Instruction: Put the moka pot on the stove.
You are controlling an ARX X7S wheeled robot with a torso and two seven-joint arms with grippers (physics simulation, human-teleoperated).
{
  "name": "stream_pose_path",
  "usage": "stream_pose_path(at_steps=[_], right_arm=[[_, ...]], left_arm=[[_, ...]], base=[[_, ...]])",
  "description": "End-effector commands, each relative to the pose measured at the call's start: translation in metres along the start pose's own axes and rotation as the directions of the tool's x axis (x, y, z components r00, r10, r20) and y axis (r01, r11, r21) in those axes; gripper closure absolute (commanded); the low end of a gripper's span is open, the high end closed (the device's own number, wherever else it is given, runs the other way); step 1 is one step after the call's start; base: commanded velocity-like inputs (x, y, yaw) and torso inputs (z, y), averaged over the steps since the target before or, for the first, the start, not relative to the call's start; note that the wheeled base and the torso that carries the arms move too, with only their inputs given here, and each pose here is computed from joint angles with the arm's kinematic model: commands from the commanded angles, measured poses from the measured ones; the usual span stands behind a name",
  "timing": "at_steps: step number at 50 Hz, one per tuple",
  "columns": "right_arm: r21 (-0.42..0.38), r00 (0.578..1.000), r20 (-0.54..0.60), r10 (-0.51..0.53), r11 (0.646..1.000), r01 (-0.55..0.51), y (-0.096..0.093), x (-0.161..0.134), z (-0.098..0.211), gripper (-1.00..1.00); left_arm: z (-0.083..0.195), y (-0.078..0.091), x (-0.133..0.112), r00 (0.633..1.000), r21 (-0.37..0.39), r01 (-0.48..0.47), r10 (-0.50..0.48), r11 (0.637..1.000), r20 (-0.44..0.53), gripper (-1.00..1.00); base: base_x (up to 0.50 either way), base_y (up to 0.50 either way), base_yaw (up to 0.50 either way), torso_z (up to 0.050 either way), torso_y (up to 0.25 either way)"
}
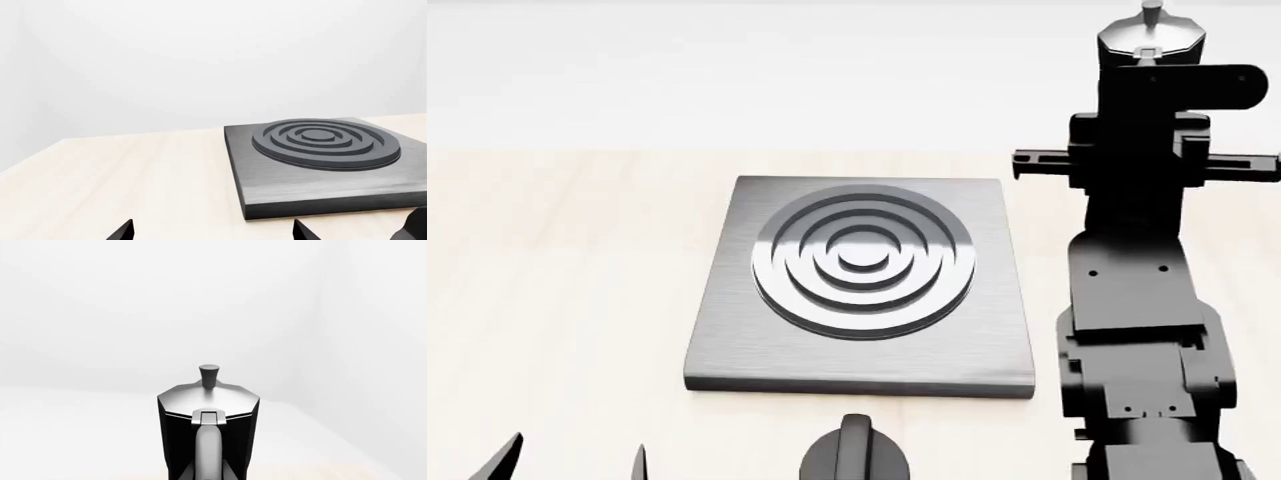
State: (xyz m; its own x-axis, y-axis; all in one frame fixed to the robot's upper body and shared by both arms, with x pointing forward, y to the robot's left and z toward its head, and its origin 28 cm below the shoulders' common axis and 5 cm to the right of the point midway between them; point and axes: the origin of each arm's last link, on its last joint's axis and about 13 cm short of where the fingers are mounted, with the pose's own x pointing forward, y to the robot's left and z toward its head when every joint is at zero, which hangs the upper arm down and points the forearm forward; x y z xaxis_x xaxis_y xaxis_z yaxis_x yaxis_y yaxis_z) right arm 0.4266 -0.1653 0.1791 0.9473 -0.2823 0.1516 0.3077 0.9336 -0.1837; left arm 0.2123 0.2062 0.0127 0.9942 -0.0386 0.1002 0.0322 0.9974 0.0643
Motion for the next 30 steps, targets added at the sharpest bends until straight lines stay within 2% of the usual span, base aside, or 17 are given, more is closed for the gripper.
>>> stream_pose_path(at_steps=[1,14,30], right_arm=[[0.020,0.998,0.032,0.050,0.999,-0.050,0.008,0.004,0.018,1.00],[0.083,0.993,0.013,0.114,0.990,-0.114,0.019,0.003,0.021,1.00],[0.098,0.987,0.026,0.156,0.983,-0.158,0.028,0.002,0.024,1.00]], left_arm=[[0.000,0.000,0.000,1.000,-0.014,-0.012,0.012,1.000,0.009,-1.00],[0.000,0.000,0.000,1.000,-0.020,-0.013,0.013,1.000,0.008,-1.00],[0.000,0.000,0.000,1.000,-0.023,-0.013,0.014,1.000,0.007,-1.00]], base=[[0.00,0.00,0.00,0.000,0.000],[0.00,0.00,0.00,0.000,0.002],[0.00,0.00,0.00,0.000,0.001]])
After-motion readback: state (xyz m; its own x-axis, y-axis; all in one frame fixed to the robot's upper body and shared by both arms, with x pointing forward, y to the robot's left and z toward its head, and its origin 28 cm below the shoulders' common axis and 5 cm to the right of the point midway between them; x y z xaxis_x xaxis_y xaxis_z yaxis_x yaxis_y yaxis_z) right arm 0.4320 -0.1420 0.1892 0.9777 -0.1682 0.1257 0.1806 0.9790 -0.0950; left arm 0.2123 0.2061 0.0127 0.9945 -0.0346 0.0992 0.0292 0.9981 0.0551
